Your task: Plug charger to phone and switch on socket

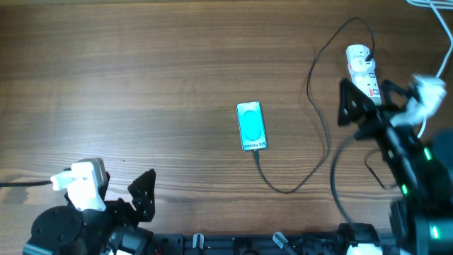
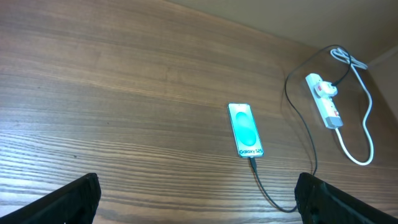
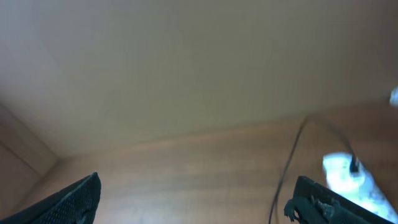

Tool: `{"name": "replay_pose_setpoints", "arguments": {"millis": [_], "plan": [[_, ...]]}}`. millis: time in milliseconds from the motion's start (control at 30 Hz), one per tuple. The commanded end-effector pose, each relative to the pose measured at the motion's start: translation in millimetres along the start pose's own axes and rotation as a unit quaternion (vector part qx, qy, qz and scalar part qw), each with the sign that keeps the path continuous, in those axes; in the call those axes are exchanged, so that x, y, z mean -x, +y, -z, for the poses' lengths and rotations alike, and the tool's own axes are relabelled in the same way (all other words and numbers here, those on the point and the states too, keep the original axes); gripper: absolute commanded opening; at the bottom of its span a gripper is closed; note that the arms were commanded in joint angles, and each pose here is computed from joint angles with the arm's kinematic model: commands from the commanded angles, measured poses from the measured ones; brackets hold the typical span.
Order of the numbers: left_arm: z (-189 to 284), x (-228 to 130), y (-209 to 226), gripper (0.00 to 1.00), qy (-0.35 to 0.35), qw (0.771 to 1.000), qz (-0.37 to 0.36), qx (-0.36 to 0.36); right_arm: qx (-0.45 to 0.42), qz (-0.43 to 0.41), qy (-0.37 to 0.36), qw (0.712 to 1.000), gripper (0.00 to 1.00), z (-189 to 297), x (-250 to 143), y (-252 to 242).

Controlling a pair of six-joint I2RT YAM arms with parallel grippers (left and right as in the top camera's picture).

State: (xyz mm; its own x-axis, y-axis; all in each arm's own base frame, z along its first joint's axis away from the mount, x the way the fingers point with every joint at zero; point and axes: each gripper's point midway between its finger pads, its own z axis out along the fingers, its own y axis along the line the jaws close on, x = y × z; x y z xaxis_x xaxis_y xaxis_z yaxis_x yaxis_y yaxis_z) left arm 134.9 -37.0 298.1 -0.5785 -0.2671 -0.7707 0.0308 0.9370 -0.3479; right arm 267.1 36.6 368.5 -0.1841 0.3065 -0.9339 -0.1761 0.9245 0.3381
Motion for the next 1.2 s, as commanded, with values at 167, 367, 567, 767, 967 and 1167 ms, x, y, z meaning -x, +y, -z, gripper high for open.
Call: {"name": "replay_pose_setpoints", "arguments": {"millis": [167, 367, 567, 767, 967, 1167], "plan": [[-0.4, 0.0, 2.9, 1.0, -0.004, 1.0, 0.002, 0.007, 0.026, 0.061, -0.135, 0.989, 0.99, 94.6, 42.2, 34.6], [-0.4, 0.0, 2.9, 1.0, -0.004, 1.0, 0.002, 0.007, 0.034, 0.088, -0.172, 0.981, 0.99, 145.1, 57.1, 53.1], [-0.4, 0.0, 2.9, 1.0, -0.004, 1.0, 0.002, 0.007, 0.026, 0.107, -0.159, 0.981, 0.99, 190.3, 61.6, 66.8], [-0.4, 0.1, 2.8, 1.0, -0.004, 1.0, 0.002, 0.007, -0.001, 0.131, -0.168, 0.977, 0.99, 248.0, 66.4, 74.8], [-0.4, -0.4, 2.4, 1.0, -0.003, 1.0, 0.002, 0.005, -0.025, 0.102, -0.176, 0.979, 0.99, 271.6, 66.6, 70.3], [-0.4, -0.4, 2.4, 1.0, -0.003, 1.0, 0.002, 0.005, -0.015, -0.028, -0.148, 0.989, 0.99, 261.3, 53.0, 63.1]]}}
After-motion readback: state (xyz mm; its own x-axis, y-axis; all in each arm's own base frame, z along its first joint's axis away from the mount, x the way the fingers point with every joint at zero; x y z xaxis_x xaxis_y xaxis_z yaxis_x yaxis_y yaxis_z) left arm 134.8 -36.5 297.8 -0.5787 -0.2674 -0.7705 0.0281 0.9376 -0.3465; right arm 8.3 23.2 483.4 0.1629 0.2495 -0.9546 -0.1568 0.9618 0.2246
